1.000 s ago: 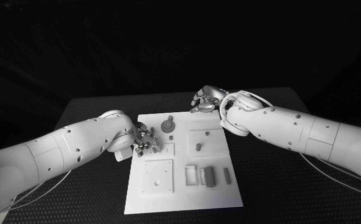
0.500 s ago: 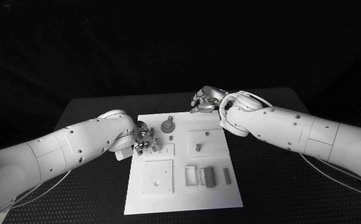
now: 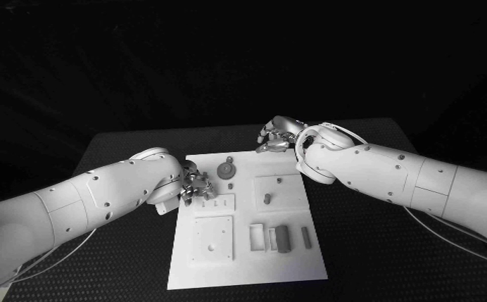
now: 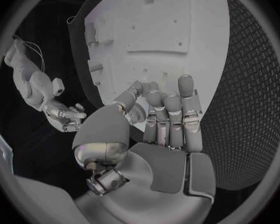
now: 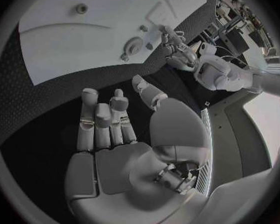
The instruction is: Assemble the parts on the task board
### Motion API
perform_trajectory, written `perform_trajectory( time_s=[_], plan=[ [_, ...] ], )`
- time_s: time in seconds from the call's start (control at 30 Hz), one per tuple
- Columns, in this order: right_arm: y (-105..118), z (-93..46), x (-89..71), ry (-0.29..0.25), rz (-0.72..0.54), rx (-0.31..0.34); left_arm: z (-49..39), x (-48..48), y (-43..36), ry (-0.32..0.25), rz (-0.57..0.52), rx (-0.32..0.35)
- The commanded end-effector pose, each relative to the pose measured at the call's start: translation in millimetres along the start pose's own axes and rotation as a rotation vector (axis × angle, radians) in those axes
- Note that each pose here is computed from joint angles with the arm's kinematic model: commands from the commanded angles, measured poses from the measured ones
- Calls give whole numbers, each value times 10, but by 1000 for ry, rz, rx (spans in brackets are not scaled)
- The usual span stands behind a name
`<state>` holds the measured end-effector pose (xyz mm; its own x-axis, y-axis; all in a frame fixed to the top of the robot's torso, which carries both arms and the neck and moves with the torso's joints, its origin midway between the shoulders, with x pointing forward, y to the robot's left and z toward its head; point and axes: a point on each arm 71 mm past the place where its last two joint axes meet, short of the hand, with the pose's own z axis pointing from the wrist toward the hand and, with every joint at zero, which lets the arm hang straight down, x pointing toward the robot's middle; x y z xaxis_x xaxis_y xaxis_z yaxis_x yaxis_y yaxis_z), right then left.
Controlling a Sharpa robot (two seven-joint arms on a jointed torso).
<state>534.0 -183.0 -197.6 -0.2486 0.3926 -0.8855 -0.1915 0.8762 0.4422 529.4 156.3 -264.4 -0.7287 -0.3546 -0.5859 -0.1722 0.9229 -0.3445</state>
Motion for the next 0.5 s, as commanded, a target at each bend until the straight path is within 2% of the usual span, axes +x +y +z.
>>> perform_trajectory(
  time_s=[0.03, 0.3, 0.4, 0.5],
  plan=[
    [11, -1, 8, 9, -6, -6, 11, -3, 9, -26, 7, -8],
    [12, -1, 9, 9, -6, -6, 12, -2, 16, -22, 20, -9],
    [6, -3, 6, 9, -6, -5, 8, -6, 50, -10, 22, -13],
    [6, -3, 7, 10, -6, -5, 3, 1, 103, 30, 16, -20]
  ],
)
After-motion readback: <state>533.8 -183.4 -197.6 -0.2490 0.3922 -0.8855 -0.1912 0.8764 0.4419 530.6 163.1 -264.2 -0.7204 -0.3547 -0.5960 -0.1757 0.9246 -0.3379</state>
